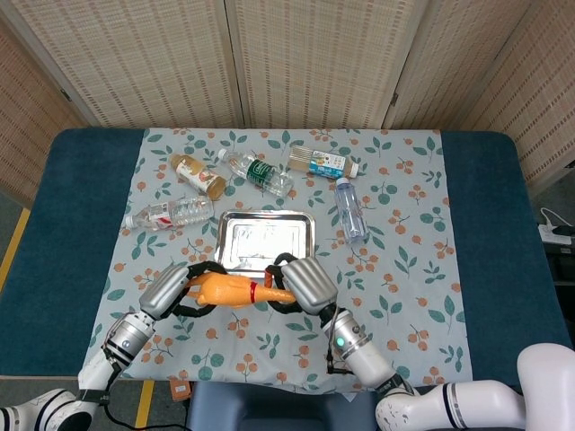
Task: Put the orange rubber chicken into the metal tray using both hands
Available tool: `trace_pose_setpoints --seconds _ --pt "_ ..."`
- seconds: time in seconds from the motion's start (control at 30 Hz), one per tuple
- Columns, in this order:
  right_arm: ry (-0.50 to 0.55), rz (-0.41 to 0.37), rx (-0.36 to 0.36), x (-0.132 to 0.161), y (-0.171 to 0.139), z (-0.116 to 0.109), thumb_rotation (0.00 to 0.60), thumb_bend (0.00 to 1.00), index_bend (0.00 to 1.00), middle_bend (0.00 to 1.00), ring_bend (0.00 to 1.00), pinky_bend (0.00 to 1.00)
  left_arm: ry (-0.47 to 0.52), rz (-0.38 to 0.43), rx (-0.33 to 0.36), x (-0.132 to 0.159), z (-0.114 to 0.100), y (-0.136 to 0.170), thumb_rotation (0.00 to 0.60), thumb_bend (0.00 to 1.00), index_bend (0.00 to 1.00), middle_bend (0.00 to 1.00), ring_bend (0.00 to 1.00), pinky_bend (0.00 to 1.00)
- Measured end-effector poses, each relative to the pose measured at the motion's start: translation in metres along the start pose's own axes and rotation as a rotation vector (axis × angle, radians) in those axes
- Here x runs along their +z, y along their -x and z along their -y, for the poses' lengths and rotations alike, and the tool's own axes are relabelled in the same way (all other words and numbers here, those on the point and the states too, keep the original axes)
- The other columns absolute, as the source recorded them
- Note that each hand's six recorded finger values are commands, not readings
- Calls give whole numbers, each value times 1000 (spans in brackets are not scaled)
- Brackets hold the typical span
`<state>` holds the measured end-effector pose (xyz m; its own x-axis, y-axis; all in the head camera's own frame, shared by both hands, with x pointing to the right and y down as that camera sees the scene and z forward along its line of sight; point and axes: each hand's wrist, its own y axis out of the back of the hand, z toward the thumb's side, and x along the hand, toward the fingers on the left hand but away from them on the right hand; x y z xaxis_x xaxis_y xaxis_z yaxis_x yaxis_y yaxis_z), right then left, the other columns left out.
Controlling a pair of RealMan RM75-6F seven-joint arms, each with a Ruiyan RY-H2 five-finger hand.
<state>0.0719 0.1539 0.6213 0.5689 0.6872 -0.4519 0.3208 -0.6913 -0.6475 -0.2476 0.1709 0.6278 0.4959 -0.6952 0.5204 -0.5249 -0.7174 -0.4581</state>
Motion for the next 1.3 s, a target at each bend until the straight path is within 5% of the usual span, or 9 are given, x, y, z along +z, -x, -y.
trace_pose_setpoints --seconds 0.13,0.2,0.33,0.4,0.57,0.87,0.93,1.07,1.3 --pt "0 0 0 1 0 1 600 278 937 689 803 1000 35 1 8 2 -1 2 600 661 875 902 826 840" --pt "1 -1 -3 2 0 0 600 278 937 689 803 1000 39 13 13 4 -2 2 600 574 779 803 718 722" --pt "7 0 -4 3 0 1 600 278 936 689 804 1000 25 22 -44 5 5 6 600 445 110 140 134 297" --pt "11 0 -3 4 1 2 600 278 937 689 803 1000 28 4 -113 3 11 7 600 407 0 0 0 150" --pt "8 3 -3 3 1 3 600 278 936 689 804 1000 70 -38 -245 -1 19 11 600 374 0 0 0 117" --pt "10 5 -12 1 0 -2 600 278 937 689 803 1000 102 -32 -263 2 14 7 600 368 65 34 39 178" --pt "11 5 -12 1 0 -2 600 278 937 689 803 1000 101 -33 -259 1 13 7 600 408 255 199 183 281" --pt "12 2 -11 2 0 -3 600 278 936 689 804 1000 93 -41 -233 0 11 5 600 605 723 685 621 718" --pt "11 1 -9 1 -1 -3 600 278 936 689 804 1000 73 -70 -144 -2 7 2 600 765 844 898 852 965"
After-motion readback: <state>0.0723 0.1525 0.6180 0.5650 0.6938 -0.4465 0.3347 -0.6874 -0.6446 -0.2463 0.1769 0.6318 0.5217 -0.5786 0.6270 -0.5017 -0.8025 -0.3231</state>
